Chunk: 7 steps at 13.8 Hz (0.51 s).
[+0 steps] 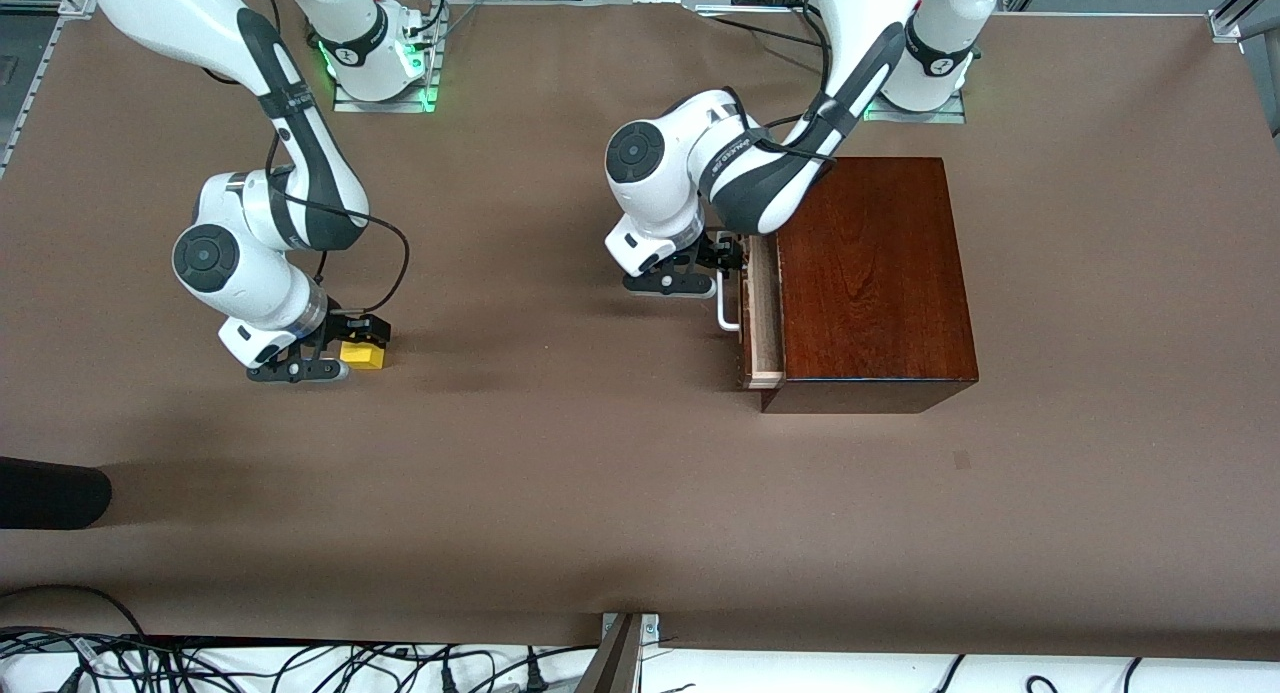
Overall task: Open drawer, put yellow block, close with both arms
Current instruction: 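Pull the drawer open with the left gripper while the right gripper grasps the cube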
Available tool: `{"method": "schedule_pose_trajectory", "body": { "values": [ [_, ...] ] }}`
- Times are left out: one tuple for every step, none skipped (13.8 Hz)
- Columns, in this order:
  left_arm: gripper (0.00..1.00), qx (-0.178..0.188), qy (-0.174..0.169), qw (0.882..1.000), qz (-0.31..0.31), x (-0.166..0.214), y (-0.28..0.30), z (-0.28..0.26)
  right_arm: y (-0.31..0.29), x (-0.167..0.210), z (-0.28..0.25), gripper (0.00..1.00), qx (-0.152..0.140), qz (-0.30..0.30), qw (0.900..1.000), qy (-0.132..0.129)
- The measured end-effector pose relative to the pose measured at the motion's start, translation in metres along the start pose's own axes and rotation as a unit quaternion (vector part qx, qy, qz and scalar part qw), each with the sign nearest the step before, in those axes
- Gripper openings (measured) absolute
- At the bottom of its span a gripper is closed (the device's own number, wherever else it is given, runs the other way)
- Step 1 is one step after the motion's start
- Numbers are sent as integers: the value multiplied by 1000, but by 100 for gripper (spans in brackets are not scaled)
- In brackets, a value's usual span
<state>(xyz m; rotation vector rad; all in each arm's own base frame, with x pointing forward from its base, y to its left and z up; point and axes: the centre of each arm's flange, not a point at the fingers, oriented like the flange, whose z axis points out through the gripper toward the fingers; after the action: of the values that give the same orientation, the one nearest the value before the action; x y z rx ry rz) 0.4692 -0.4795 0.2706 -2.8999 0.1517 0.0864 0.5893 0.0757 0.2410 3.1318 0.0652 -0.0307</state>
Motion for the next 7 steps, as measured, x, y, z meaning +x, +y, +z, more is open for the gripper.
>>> {"method": "schedule_pose_trajectory", "body": {
  "values": [
    [100, 0, 1, 1000, -3, 1, 3, 0, 3, 1, 6, 100, -1, 2, 1000, 1],
    [100, 1, 2, 1000, -3, 1, 5, 0, 5, 1, 13, 100, -1, 4, 1000, 2],
    [100, -1, 3, 1000, -2, 0, 9, -1, 5, 1, 21, 100, -2, 4, 1000, 0],
    [100, -3, 6, 1000, -1, 0, 13, -3, 6, 0, 27, 100, -3, 4, 1000, -2],
    [100, -6, 8, 1000, -1, 0, 19, -5, 6, 0, 32, 100, -3, 5, 1000, -3],
    [100, -8, 10, 1000, -1, 0, 22, -6, 7, 0, 36, 99, -4, 5, 1000, -5],
    [100, -9, 11, 1000, -2, 0, 25, -7, 8, -1, 41, 96, -4, 6, 1000, -7]
  ]
}}
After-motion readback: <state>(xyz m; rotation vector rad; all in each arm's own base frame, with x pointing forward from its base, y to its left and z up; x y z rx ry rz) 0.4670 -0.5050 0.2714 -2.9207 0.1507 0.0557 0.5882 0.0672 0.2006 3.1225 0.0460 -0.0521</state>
